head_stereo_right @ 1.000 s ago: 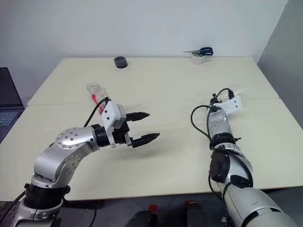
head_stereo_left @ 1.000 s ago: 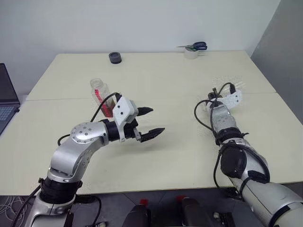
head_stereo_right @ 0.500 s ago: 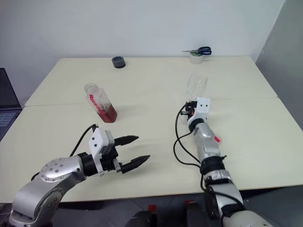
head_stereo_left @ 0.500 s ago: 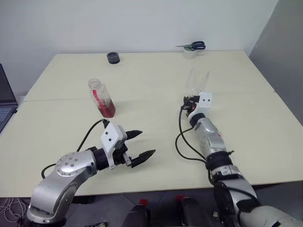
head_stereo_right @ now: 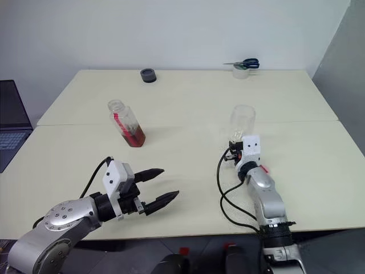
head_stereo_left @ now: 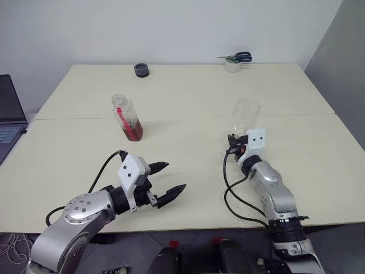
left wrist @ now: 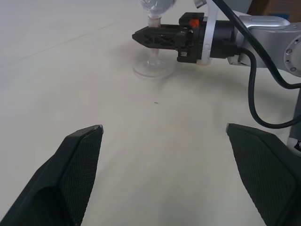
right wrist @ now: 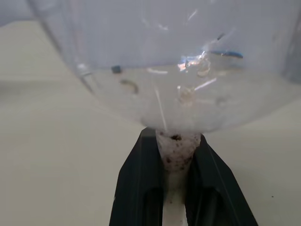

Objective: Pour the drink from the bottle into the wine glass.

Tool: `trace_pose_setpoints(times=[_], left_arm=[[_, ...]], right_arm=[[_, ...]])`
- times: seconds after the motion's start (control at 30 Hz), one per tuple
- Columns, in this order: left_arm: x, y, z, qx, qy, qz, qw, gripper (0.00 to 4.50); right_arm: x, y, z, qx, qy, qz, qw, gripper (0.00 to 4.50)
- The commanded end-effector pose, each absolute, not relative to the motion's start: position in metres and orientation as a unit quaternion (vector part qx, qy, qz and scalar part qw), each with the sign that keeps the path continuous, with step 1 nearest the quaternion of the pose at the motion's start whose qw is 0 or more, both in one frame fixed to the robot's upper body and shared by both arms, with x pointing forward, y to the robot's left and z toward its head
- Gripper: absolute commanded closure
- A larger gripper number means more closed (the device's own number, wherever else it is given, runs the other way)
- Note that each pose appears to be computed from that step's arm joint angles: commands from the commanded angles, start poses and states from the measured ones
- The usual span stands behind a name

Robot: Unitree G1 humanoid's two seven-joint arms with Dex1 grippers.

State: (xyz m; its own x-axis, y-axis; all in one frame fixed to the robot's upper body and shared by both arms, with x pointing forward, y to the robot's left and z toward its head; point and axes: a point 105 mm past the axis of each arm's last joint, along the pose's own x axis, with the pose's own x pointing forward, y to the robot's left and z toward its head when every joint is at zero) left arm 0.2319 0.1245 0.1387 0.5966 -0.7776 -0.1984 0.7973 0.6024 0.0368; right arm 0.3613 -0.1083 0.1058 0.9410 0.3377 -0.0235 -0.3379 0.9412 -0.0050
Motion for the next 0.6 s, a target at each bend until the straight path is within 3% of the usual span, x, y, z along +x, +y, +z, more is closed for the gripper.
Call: trace_pose_setpoints(times=[0.03, 0.33, 0.6], left_arm=[[0.224, 0.117, 0.149, 0.062, 0.066, -0.462, 0.882, 0.0], [0.219, 0.12, 0.149, 0.053, 0.091, -0.483, 0.87, 0.0], [0.245, 0.146, 0.16, 0.03, 0.054, -0.353, 0.934, 0.0]], right_arm=[[0.345, -0.099, 0.076, -0.03, 0.073, 0.21, 0.975, 4.27], [0.339, -0.082, 0.085, -0.075, 0.036, 0.265, 0.961, 4.27], [0.387, -0.01, 0.123, -0.062, -0.09, 0.3, 0.948, 4.27]])
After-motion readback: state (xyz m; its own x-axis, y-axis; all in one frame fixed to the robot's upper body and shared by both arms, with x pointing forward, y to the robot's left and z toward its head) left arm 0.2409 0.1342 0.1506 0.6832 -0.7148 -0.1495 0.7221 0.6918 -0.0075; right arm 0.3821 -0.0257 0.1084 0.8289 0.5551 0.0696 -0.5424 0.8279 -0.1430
